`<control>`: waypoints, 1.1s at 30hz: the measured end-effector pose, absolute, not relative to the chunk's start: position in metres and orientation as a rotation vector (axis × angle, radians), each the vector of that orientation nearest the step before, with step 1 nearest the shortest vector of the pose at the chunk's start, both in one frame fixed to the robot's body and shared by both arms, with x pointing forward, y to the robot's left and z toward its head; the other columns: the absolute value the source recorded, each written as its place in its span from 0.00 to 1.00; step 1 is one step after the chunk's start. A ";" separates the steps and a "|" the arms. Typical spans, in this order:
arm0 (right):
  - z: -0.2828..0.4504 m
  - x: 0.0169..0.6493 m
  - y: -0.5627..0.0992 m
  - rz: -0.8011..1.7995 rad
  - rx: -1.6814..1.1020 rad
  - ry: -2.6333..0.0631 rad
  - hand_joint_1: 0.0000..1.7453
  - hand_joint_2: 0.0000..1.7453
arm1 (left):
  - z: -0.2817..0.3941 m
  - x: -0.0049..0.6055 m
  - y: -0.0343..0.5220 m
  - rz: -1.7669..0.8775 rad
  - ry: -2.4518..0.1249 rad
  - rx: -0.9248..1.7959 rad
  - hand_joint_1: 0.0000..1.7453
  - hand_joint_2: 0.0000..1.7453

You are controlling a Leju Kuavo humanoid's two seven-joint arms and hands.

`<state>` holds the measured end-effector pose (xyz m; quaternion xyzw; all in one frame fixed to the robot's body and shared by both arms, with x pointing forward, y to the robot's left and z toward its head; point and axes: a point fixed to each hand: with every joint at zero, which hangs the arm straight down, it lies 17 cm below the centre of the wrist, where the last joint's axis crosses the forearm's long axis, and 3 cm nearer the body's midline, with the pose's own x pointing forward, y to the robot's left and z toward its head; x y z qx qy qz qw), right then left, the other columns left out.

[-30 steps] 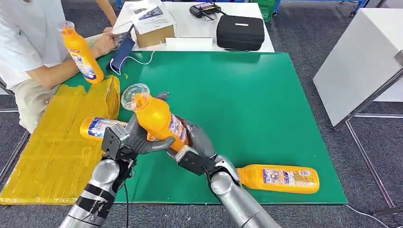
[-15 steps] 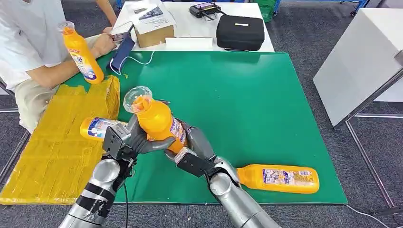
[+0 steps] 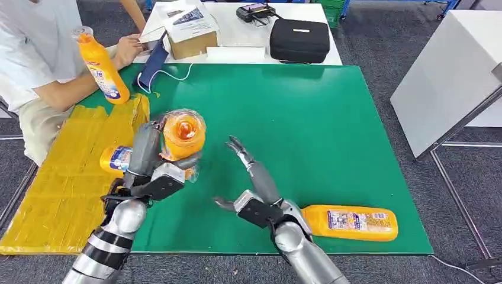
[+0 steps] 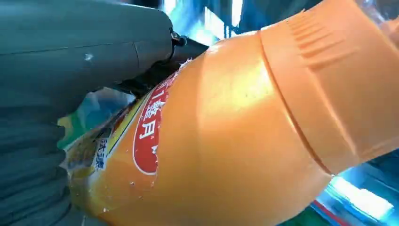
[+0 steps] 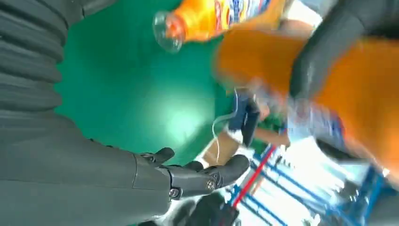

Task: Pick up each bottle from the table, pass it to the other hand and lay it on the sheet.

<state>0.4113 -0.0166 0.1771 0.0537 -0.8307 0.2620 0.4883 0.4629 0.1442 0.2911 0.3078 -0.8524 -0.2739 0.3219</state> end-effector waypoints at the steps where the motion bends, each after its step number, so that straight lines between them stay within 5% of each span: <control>1: 0.186 0.410 -0.029 0.605 0.119 -2.046 0.00 1.00 | 0.294 0.461 0.155 -0.788 -2.216 1.005 1.00 1.00; 18: 0.238 0.405 -0.109 0.413 -0.021 -2.192 0.00 1.00 | 0.278 0.477 0.244 -1.028 -1.931 1.569 1.00 1.00; 33: 0.256 0.406 -0.187 0.245 -0.166 -2.226 0.00 1.00 | 0.192 0.498 0.356 -1.314 -1.497 1.585 1.00 1.00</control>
